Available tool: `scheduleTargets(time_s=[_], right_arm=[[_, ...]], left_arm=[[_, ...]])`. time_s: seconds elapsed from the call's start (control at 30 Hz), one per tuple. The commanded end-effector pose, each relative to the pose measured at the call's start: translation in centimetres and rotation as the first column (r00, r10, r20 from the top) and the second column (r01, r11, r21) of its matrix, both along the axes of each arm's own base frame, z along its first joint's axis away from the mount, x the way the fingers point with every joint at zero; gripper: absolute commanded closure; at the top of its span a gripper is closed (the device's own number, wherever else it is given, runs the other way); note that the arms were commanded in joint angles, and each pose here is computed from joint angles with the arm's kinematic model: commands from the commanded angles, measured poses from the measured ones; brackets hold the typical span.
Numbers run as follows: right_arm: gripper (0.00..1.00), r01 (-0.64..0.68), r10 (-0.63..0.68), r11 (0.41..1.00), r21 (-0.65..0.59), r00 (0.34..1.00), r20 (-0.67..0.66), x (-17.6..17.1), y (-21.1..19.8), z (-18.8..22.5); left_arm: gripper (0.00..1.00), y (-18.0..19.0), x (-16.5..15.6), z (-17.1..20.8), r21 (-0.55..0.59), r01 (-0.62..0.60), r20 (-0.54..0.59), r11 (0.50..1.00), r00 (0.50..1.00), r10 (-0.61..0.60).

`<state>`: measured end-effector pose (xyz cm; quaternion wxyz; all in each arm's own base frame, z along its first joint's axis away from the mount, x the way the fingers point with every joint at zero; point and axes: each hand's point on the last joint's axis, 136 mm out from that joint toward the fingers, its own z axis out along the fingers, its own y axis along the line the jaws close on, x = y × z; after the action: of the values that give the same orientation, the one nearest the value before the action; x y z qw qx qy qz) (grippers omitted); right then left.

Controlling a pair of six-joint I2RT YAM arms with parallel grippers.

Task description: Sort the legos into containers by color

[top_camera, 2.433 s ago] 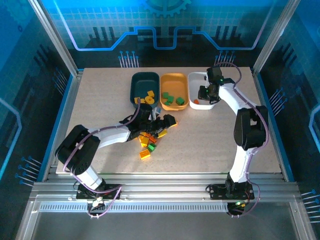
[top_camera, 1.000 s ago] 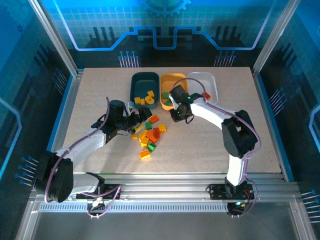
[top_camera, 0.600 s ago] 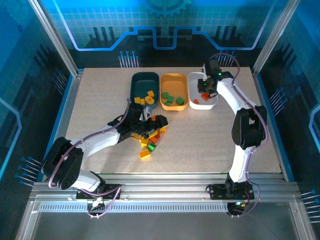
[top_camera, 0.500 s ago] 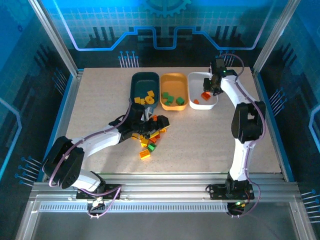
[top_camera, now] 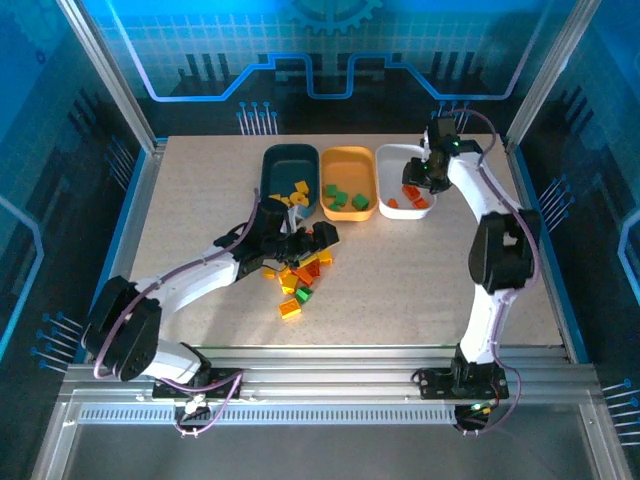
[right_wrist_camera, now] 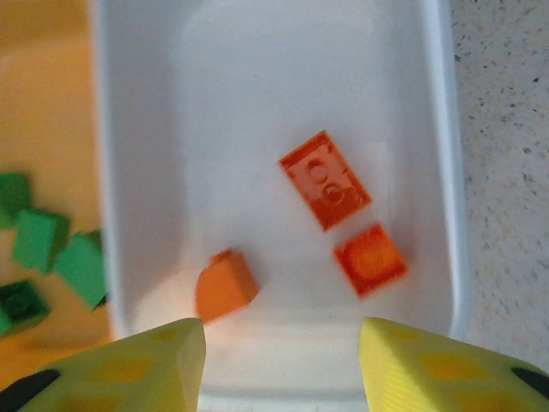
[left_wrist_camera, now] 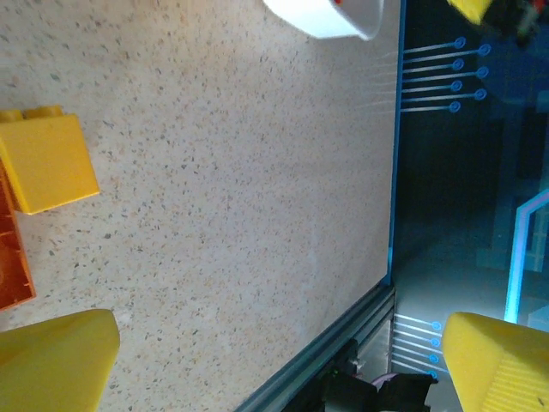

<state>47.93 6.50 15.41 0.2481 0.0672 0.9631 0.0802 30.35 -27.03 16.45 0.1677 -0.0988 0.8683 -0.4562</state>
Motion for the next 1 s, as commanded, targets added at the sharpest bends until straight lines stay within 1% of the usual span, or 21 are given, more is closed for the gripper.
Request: scheduleTargets(time_s=[0.0, 0.07, 0.13, 0.2, 0.27, 0.33, 0.43, 0.53, 0.67, 0.83, 0.97], right_arm=[[0.47, -0.117, 0.113, 0.992, 0.043, 0.99, 0.079, -3.6, 6.0, 2.6], [0.44, -0.205, 0.203, 0.978, 0.026, 0.977, 0.063, -6.7, 9.9, 1.0], [0.42, -0.269, 0.268, 0.963, 0.028, 0.963, 0.022, -9.4, 13.3, -0.9], [0.39, -0.326, 0.327, 0.944, 0.056, 0.945, -0.008, -11.8, 16.7, -2.7], [0.37, -0.371, 0.375, 0.926, 0.073, 0.926, -0.039, -13.4, 19.3, -4.1], [0.36, -0.409, 0.414, 0.909, 0.082, 0.908, -0.061, -14.2, 21.6, -5.3], [0.35, -0.446, 0.454, 0.89, 0.092, 0.887, -0.09, -14.6, 24.3, -6.8], [0.34, -0.435, 0.442, 0.897, 0.077, 0.89, -0.116, -13.8, 25.2, -8.5], [0.35, -0.399, 0.399, 0.916, 0.027, 0.905, -0.151, -12.5, 25.0, -10.4], [0.42, -0.377, 0.371, 0.926, -0.003, 0.913, -0.171, -11.9, 24.6, -11.4], [0.51, -0.371, 0.358, 0.928, -0.033, 0.914, -0.19, -12.1, 23.9, -12.1]], left_arm=[[0.01, 3.0, 0.1, 0.8, 0.043, -0.077, 0.045, 0.996, 0.996, 0.076], [0.01, 5.4, 0.2, 0.3, 0.055, -0.154, 0.03, 0.987, 0.988, 0.152], [0.01, 8.2, 0.2, -0.5, 0.071, -0.249, -0.002, 0.966, 0.968, 0.25], [0.01, 11.5, -0.2, -1.7, 0.113, -0.353, -0.043, 0.929, 0.932, 0.36], [0.01, 13.9, -0.7, -2.7, 0.137, -0.422, -0.077, 0.896, 0.898, 0.434], [0.01, 15.1, -1.3, -3.2, 0.129, -0.453, -0.098, 0.882, 0.879, 0.466], [0.01, 15.4, -1.9, -3.3, 0.122, -0.46, -0.101, 0.88, 0.876, 0.472], [0.01, 15.2, -2.3, -3.2, 0.107, -0.455, -0.108, 0.884, 0.879, 0.465], [0.01, 15.2, -2.8, -2.8, 0.101, -0.45, -0.098, 0.887, 0.883, 0.459], [0.01, 15.5, -3.2, -2.7, 0.109, -0.448, -0.084, 0.887, 0.885, 0.457], [0.01, 15.4, -3.2, -2.7, 0.107, -0.443, -0.083, 0.89, 0.888, 0.452]])
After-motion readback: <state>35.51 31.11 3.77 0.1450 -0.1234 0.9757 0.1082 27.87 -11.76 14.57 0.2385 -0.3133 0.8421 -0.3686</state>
